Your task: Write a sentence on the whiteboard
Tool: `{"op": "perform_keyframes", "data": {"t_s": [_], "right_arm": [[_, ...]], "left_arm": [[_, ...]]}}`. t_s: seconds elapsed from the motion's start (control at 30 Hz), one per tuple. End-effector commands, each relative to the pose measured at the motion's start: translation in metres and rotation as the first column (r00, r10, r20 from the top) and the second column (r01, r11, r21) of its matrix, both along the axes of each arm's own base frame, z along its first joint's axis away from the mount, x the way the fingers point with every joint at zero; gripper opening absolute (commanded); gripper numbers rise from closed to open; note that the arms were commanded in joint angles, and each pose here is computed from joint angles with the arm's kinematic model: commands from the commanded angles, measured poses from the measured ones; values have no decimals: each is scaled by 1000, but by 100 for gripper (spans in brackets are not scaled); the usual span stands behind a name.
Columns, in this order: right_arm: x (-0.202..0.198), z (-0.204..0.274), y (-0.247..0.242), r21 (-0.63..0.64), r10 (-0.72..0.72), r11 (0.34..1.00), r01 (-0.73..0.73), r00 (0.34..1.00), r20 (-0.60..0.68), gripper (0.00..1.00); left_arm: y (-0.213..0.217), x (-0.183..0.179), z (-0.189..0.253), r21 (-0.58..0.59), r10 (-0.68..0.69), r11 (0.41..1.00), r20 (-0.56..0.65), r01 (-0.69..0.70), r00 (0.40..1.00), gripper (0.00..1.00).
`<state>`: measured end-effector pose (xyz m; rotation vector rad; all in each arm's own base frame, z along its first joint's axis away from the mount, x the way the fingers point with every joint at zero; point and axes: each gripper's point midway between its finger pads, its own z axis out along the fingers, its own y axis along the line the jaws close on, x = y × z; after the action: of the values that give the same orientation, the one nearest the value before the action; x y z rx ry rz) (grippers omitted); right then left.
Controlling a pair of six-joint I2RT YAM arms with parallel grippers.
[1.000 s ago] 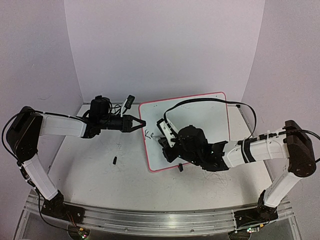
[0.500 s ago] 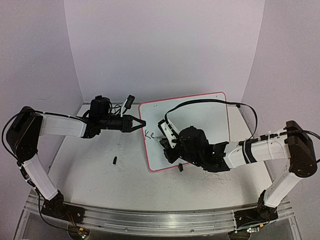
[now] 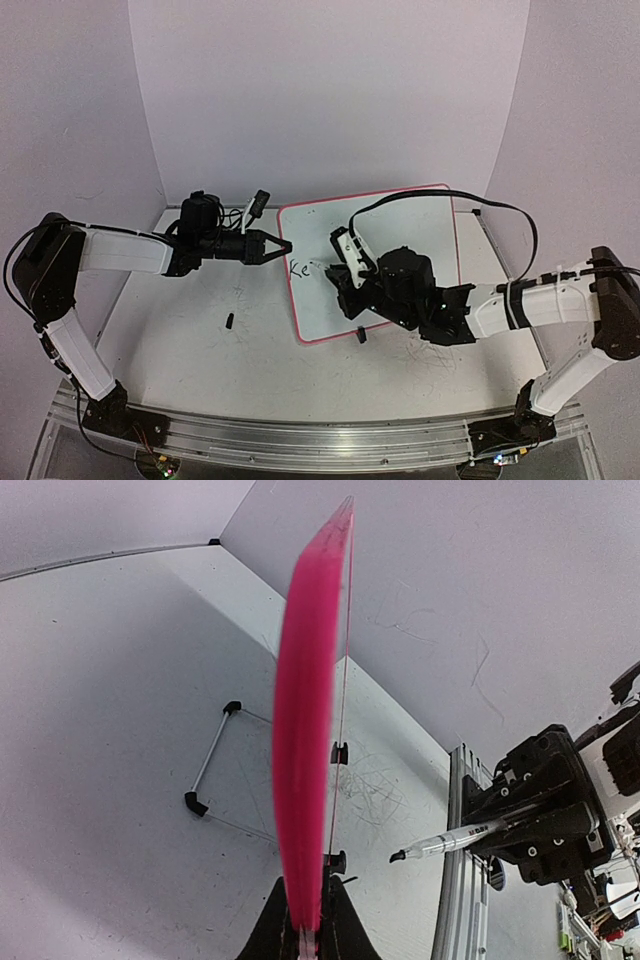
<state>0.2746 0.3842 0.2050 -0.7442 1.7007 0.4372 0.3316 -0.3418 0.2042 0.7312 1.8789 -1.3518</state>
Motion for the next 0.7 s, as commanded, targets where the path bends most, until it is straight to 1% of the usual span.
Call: {"op": "perform_keyframes", "data": {"t_s": [0.0,0.23,0.67], "right_arm": [[5,7,7,34,-2,999,1,1000,11,0],[10,-5,4,-4,-35,999,35,999,-1,0],[15,-9,10,-16,-40,999,40,999,1,0]], "left_arm": [[0,0,22,-34,-4,999,86,7,996,8],[0,0,24,-36,-3,999,91,7,996,8],[0,0,24,-37,-7,999,90,11,996,8]]}}
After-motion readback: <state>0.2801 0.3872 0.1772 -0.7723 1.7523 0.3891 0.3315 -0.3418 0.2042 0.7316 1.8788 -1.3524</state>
